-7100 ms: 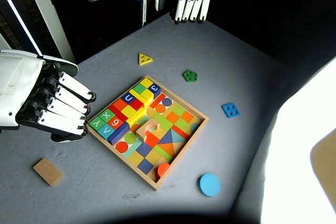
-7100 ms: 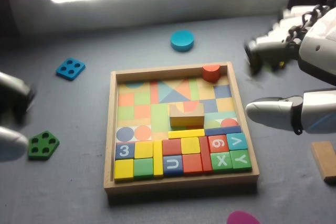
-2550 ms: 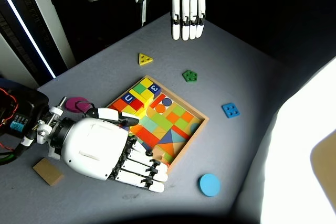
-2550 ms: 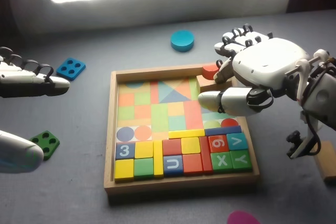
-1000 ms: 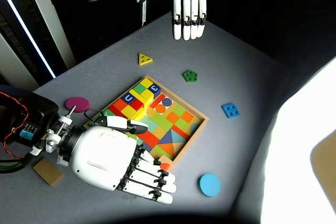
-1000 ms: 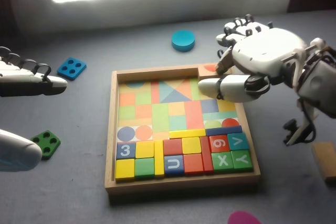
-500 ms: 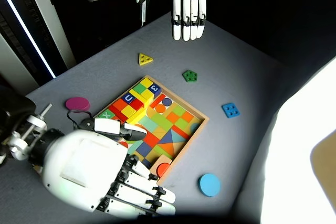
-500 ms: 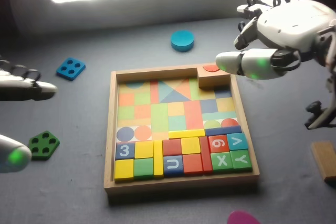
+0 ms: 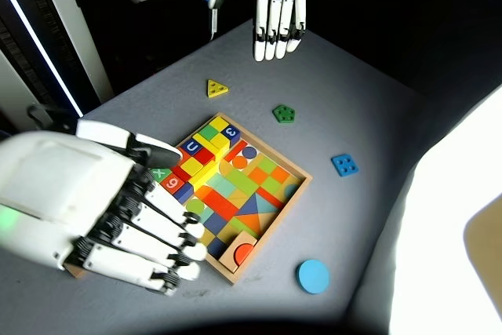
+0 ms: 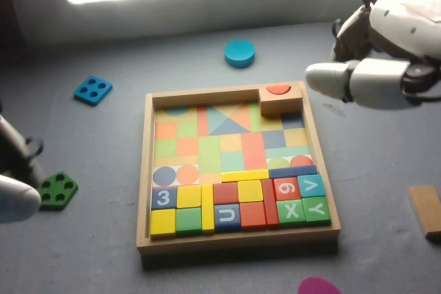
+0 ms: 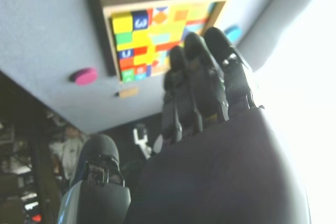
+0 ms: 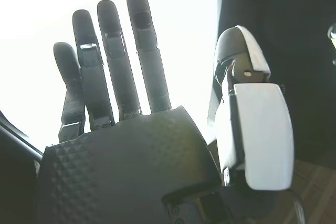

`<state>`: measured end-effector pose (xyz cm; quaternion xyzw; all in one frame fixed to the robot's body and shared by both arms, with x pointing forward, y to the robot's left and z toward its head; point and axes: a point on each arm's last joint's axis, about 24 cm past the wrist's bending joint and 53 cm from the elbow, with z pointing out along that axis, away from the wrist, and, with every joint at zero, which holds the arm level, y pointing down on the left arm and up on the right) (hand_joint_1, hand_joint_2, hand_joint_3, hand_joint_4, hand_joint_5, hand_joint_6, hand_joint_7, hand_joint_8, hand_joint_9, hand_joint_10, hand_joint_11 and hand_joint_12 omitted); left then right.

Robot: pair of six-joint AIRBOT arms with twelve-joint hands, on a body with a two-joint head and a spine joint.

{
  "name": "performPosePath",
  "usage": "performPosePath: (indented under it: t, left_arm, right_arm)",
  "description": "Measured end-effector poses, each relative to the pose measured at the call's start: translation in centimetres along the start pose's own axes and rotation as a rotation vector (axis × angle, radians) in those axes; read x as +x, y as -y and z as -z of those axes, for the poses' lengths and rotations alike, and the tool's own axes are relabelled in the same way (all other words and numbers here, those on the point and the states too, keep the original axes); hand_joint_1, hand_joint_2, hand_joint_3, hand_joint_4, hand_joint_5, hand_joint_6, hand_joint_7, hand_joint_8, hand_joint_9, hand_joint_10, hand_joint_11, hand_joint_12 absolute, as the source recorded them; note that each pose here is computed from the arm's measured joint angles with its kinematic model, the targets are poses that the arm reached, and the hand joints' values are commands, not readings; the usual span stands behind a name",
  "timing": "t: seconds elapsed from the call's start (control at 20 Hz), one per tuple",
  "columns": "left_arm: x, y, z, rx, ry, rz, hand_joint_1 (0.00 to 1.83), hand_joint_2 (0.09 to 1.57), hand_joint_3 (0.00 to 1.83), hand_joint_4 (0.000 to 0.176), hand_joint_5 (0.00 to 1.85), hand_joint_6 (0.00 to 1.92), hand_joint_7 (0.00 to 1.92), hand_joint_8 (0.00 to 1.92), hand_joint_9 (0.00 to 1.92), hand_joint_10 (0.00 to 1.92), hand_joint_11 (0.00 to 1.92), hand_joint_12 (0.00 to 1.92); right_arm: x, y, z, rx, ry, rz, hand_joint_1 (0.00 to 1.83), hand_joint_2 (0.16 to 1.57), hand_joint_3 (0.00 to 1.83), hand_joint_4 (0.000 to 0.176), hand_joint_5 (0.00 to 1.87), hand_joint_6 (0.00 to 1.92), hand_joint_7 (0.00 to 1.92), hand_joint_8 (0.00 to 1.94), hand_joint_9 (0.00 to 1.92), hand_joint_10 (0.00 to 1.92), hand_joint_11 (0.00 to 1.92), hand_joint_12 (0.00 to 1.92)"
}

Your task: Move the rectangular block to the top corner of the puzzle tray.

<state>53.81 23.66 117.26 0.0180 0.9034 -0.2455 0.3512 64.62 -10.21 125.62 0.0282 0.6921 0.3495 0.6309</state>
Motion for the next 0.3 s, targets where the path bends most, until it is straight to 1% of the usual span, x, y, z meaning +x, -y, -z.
performPosePath:
  t: [0.05,0.1,0.15,0.2,0.25,0.3]
  left_arm:
    - [-0.1,-0.2,0.0,-0.002,0.002,0.005,0.00,1.29,0.00,0.000,1.07,0.02,1.14,0.34,0.82,1.07,0.45,1.58]
    - [-0.2,-0.3,0.0,-0.004,0.005,0.007,0.00,1.29,0.00,0.000,1.08,0.34,1.02,1.10,0.86,1.48,0.64,1.74]
    - [-0.3,-0.5,0.1,-0.006,0.007,0.012,0.00,1.30,0.00,0.000,0.85,0.80,0.96,1.39,0.87,1.66,0.68,1.85]
    - [-0.4,-0.6,0.1,-0.007,0.007,0.014,0.00,1.30,0.00,0.000,0.85,0.80,0.96,1.39,0.87,1.66,0.68,1.85]
    - [-0.4,-0.8,0.1,-0.012,0.009,0.011,0.00,1.29,0.00,0.000,0.78,1.05,0.96,1.47,0.89,1.71,0.74,1.88]
    - [-0.4,-0.8,0.1,-0.012,0.009,0.012,0.00,1.28,0.00,0.000,0.73,1.24,0.97,1.47,0.91,1.72,0.76,1.90]
  right_arm:
    - [0.2,-0.4,0.3,-0.008,-0.010,0.000,0.11,1.24,0.01,0.000,0.87,1.09,0.94,1.14,0.75,1.51,0.45,1.92]
    - [0.1,-0.9,0.7,-0.016,-0.011,0.006,0.10,1.24,0.00,0.000,0.89,1.25,1.00,1.27,0.85,1.63,0.62,1.92]
    - [0.2,-1.2,0.9,-0.022,-0.013,0.012,0.04,1.25,0.01,0.000,0.94,1.22,1.08,1.19,0.93,1.59,0.67,1.92]
    - [0.3,-1.4,0.9,-0.026,-0.015,0.014,0.04,1.25,0.01,0.000,0.94,1.22,1.08,1.19,0.93,1.59,0.67,1.92]
    - [0.5,-1.7,1.0,-0.032,-0.022,0.016,0.01,1.26,0.01,0.000,1.00,1.19,1.14,1.10,0.97,1.55,0.68,1.92]
    - [0.8,-2.0,1.1,-0.039,-0.031,0.017,0.02,1.26,0.00,0.000,1.06,1.18,1.18,1.07,1.01,1.54,0.71,1.92]
